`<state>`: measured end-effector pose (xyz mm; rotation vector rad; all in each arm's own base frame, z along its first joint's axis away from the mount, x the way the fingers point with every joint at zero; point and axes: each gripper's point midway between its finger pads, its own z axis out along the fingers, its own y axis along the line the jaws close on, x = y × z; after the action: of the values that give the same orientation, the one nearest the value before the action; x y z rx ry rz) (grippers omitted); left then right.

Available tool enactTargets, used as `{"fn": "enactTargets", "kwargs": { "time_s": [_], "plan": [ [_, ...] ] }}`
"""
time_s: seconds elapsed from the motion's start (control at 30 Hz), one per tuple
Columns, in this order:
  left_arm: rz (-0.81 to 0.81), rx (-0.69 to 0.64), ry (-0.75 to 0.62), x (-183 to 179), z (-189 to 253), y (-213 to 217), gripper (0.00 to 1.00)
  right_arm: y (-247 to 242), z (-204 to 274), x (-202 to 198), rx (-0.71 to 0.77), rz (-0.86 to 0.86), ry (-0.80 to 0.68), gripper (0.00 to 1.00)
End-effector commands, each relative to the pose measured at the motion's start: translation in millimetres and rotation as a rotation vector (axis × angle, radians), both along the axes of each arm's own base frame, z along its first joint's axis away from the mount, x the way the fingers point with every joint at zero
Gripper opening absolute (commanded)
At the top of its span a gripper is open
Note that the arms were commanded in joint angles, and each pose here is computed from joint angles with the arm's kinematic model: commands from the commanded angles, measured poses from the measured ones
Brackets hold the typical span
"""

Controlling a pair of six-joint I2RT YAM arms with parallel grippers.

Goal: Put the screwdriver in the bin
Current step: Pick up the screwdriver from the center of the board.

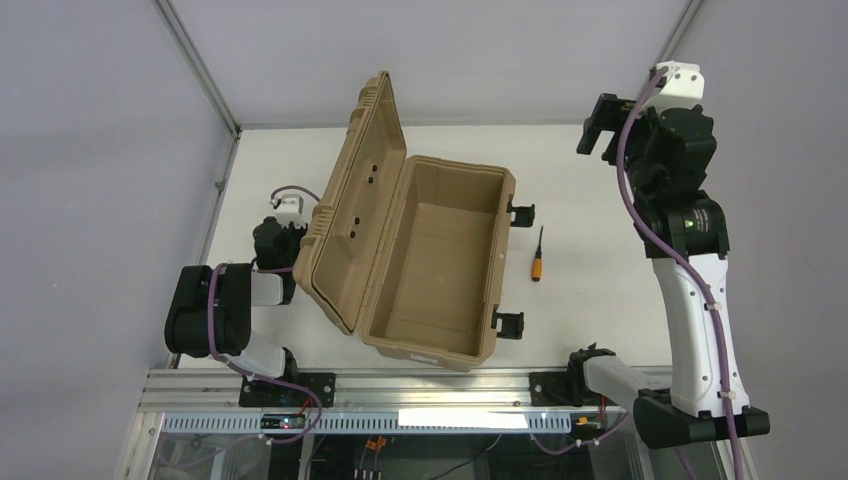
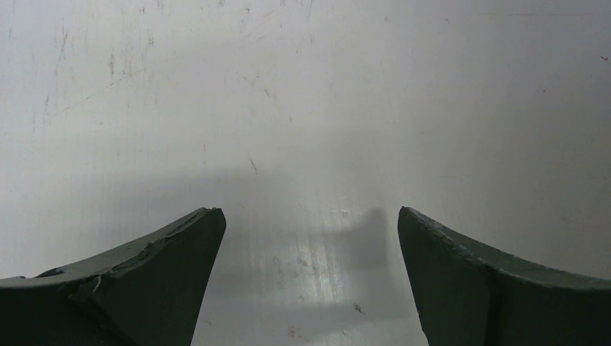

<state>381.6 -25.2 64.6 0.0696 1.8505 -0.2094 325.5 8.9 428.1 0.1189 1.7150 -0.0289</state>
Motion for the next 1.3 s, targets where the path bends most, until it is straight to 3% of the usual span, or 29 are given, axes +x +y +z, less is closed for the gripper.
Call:
{"fn": "enactTargets", "kwargs": {
  "time_s": [0.0, 0.3, 0.73, 1.27],
  "plan": [
    [0.0, 0.013, -0.061, 7, 18, 0, 0.99, -5, 8, -6, -0.002, -0.025, 0.046, 0.99],
    [-0.002, 0.014, -0.061, 7, 18, 0, 0.99, -10, -29, 7, 0.008, -0.087, 0.244, 0.99],
    [0.0, 0.014, -0.061, 7, 18, 0, 0.99, 6, -129, 29, 0.137, -0.086, 0.534, 0.99],
    [0.0, 0.013, -0.061, 7, 18, 0, 0.99, 26, -263, 6, 0.278, -0.097, 0.762, 0.92]
  ]
}}
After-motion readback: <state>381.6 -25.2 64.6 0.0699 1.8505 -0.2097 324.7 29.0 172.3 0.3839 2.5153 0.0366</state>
